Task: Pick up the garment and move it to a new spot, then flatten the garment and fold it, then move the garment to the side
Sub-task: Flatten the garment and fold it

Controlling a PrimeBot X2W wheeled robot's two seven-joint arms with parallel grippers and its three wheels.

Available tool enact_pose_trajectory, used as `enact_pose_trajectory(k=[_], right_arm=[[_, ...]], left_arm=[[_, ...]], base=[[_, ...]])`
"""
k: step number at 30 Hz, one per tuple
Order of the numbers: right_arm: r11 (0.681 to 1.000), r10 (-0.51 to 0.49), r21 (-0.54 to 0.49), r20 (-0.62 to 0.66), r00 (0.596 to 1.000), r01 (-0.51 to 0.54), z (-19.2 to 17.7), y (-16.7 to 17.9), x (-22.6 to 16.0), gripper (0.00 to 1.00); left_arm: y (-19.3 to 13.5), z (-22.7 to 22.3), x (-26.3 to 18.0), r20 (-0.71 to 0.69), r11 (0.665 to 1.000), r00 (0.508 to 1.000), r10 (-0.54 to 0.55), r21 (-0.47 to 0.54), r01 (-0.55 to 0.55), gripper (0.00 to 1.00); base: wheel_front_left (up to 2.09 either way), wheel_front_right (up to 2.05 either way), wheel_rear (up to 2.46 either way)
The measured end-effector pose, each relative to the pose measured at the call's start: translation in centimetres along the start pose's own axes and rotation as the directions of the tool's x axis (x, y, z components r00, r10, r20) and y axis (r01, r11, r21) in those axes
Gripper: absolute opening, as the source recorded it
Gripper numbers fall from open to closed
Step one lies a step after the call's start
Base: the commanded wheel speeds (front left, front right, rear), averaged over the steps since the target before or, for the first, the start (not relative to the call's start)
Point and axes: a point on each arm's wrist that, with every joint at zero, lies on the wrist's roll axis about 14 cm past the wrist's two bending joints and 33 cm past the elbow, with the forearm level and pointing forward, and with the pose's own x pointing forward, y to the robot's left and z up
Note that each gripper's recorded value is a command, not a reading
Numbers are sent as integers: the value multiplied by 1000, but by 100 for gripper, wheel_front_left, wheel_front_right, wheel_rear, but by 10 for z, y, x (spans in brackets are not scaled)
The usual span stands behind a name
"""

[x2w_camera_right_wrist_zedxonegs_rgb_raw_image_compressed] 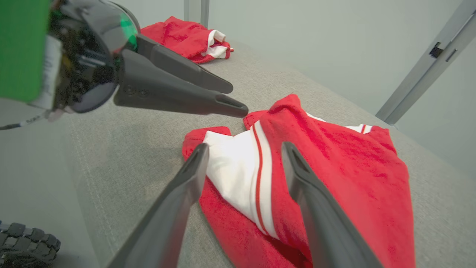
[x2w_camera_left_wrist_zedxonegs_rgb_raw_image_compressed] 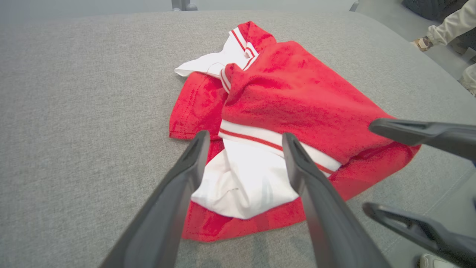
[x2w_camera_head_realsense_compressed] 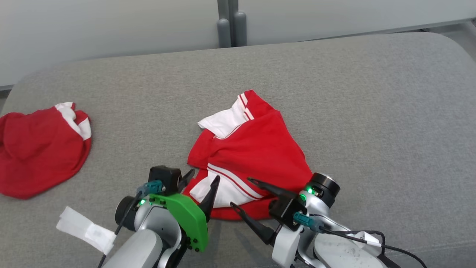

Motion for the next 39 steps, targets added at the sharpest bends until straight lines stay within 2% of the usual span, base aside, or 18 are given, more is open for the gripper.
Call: enact_pose_trajectory(k=[5, 13, 22, 28, 32, 37, 38, 39], right_arm=[[993, 113, -25, -85, 990, -116, -14, 24, 9, 100], [973, 181, -103, -227, 957, -209, -38, 19, 19, 100], [930, 293, -122, -322, 900, -346, -52, 42, 34, 100], [908, 292, -168, -401, 868, -383, -65, 22, 47, 100], [876, 320, -194, -449, 834, -441, -74, 26, 55, 100], [843, 382, -147, -514, 768, -517, -94, 47, 53, 100], [840, 391, -135, -521, 759, -526, -97, 50, 53, 91], [837, 399, -126, -524, 753, -532, -99, 52, 54, 69]], left_arm=[[23, -21, -32, 4, 991, 994, 108, -74, -108, 100], [50, -30, -77, 65, 957, 965, 253, -160, -240, 100], [71, -24, -117, 154, 923, 915, 374, -159, -351, 100], [84, -12, -139, 226, 892, 866, 447, -179, -414, 100], [94, -7, -154, 259, 866, 828, 497, -205, -456, 100], [105, -7, -167, 273, 834, 788, 551, -225, -504, 100], [107, -6, -169, 277, 829, 782, 559, -227, -512, 100], [109, -7, -170, 275, 824, 777, 566, -229, -519, 100]], base=[[0, 0, 0], [0, 0, 0], [0, 0, 0], [0, 0, 0], [0, 0, 0], [0, 0, 0], [0, 0, 0], [0, 0, 0]])
